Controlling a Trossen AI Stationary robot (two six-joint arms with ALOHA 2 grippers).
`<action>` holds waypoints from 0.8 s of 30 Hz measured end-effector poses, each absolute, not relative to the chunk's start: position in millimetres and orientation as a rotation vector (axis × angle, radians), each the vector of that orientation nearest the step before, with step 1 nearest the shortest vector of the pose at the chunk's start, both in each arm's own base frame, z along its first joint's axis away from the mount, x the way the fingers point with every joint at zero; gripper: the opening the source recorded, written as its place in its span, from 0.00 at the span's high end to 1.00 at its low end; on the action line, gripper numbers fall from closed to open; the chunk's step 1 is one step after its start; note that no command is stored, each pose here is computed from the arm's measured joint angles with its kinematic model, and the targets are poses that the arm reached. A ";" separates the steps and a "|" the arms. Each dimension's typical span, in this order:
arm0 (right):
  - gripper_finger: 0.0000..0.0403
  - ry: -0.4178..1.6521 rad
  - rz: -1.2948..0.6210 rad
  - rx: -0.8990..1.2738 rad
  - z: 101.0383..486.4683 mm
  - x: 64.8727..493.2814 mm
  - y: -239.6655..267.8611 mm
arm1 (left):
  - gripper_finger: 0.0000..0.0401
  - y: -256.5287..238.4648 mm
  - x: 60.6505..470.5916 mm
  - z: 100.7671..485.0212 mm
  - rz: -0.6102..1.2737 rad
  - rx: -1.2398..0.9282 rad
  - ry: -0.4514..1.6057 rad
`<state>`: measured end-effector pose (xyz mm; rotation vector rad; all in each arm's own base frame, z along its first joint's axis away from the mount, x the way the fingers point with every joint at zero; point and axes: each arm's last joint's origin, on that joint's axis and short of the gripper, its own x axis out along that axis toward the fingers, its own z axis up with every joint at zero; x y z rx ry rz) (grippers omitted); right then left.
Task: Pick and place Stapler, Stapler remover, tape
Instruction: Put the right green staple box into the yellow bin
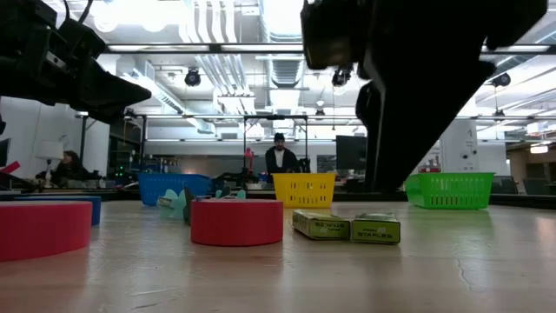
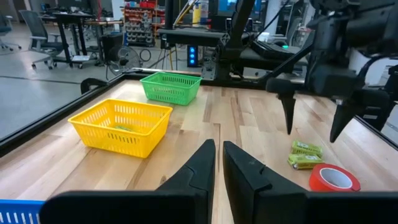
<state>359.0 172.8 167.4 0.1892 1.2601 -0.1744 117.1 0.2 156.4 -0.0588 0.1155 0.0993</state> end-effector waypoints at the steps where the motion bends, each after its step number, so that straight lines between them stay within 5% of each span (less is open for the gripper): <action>1: 0.11 1.263 -0.178 0.184 164.3 359.8 173.1 | 0.91 0.2 117.1 156.4 0.099 -0.058 0.116; 24: 0.12 1.211 -0.186 0.208 139.0 355.6 169.5 | 0.91 0.2 117.0 155.7 0.100 -0.058 0.123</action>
